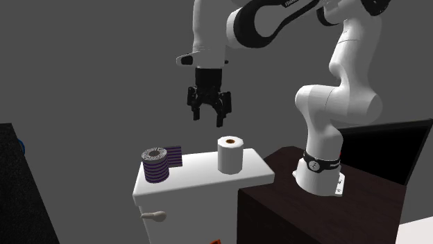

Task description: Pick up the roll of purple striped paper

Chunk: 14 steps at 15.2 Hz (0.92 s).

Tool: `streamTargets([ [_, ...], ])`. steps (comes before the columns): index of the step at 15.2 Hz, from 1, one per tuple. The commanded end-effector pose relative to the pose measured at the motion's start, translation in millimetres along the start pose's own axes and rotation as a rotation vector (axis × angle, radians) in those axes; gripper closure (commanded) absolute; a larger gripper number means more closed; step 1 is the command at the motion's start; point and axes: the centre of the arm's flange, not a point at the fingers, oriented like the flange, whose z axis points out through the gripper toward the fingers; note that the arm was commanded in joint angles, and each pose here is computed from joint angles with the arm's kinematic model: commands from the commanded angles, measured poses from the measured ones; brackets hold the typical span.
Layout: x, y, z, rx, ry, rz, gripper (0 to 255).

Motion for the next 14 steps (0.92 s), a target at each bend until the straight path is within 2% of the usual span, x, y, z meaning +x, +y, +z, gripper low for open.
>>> streamTargets([
  [1,4.9,22.7,16.1,-0.001,-0.006,-0.019,0],
  [14,31.0,164.7,110.8,0.004,-0.041,-0.133,0],
])
